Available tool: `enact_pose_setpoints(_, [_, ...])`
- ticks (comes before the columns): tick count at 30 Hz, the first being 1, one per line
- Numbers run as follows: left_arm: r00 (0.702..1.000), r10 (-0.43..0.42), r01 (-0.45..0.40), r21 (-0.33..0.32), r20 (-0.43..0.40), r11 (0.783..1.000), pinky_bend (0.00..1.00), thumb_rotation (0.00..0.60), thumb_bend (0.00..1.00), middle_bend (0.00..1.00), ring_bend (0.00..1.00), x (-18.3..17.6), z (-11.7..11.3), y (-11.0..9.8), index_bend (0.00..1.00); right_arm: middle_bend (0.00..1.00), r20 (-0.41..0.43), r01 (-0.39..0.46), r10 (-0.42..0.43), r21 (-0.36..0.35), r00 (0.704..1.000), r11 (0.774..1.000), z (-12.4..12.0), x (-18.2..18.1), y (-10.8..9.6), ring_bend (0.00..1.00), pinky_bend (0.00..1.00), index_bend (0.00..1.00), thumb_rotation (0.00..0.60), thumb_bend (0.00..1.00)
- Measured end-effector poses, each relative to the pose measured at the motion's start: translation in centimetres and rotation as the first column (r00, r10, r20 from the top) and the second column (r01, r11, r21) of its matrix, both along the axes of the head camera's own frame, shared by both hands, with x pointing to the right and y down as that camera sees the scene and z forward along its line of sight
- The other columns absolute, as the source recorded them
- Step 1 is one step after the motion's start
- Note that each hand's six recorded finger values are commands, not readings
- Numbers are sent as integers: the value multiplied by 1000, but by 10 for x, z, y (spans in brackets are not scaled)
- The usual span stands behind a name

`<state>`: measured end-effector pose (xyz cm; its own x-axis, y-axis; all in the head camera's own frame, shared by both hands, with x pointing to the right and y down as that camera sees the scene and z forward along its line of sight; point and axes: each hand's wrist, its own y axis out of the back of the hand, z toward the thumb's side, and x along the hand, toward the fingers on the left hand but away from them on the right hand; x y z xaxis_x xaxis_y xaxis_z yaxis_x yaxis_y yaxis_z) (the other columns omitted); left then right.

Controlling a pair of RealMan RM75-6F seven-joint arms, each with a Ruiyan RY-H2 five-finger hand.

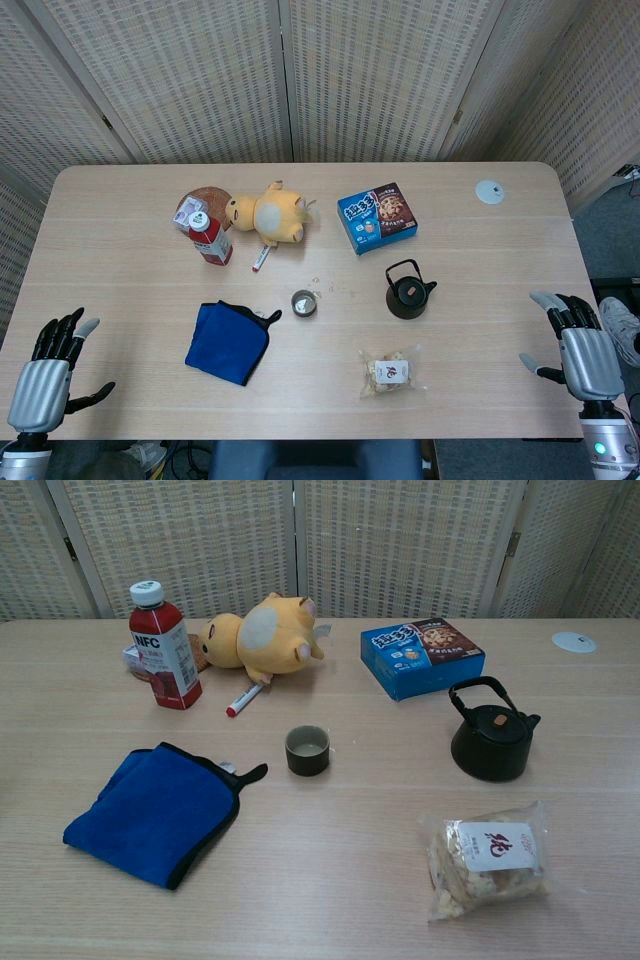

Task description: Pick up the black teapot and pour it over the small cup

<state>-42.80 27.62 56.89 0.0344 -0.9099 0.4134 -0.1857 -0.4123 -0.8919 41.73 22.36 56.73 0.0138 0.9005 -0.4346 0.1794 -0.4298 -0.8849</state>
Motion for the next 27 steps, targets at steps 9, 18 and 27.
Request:
enact_pose_setpoints(9, [1000, -1, 1, 0, -8, 1000, 0, 600, 3, 0, 0, 1, 0, 0, 124, 270, -10, 18, -18, -25, 1000, 1000, 3, -7, -5, 121, 122, 170, 600, 0])
enact_pose_setpoints(18, [1000, -16, 16, 5, -1, 1000, 0, 600, 3, 0, 0, -4, -4, 3, 124, 277, 18, 118, -116, -97, 993, 988, 23, -42, -34, 121, 122, 178, 600, 0])
enact_pose_setpoints(27, [1000, -27, 27, 6, 4, 1000, 0, 600, 3, 0, 0, -8, -6, 5, 124, 249, 55, 214, -208, -164, 977, 963, 47, -84, -71, 120, 98, 178, 600, 0])
